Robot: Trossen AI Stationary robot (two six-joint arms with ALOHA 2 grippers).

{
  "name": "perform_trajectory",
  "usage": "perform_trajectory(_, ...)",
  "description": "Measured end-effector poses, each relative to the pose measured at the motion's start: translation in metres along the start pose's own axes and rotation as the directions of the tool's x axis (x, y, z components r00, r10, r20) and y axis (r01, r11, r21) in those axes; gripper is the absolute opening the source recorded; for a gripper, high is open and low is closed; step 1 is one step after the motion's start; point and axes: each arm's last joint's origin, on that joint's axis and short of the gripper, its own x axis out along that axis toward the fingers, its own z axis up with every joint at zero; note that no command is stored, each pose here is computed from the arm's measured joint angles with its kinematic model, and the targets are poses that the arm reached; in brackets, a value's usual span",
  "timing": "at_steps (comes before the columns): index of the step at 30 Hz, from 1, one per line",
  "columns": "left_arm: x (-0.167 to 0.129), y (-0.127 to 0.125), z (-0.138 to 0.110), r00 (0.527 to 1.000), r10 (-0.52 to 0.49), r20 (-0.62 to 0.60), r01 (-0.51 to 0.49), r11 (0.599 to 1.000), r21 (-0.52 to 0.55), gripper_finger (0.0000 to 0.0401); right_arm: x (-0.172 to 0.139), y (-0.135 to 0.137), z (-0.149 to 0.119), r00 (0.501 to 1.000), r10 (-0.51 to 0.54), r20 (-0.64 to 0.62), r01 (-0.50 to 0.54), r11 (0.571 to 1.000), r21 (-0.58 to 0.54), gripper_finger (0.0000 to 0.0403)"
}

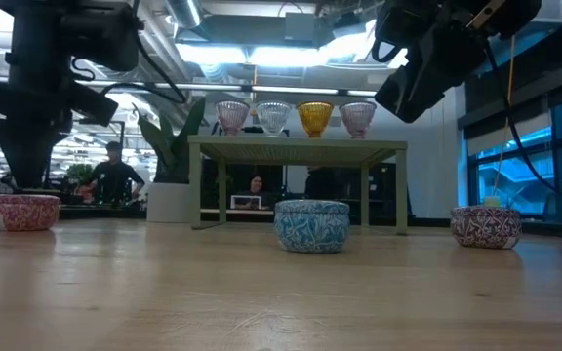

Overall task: Pick & Place candle stick holders
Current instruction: Put the pink scented candle on the shelf

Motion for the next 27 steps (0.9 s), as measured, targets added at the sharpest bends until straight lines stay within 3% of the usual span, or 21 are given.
perform_trajectory(10,0.023,0.001,-0.003,0.999,-0.037,0.018,0.038,0.999,-0.023,0.0315,0.0,0.0,-0.001,1.0,0.0,-0.006,0.0,1.0,0.002,0.0104)
perform_trajectory(13,0.024,0.003,-0.004,1.0,0.001,0.015,-0.001,1.0,-0.021,0.0315,0.0,0.0,-0.001,1.0,0.0,-0.008,0.0,1.0,0.003,0.0104)
perform_trajectory(27,0.025,0.001,0.0,0.998,-0.022,0.063,0.022,1.0,-0.004,0.0314,0.0,0.0,-0.001,1.0,0.0,-0.008,0.0,1.0,0.003,0.0104)
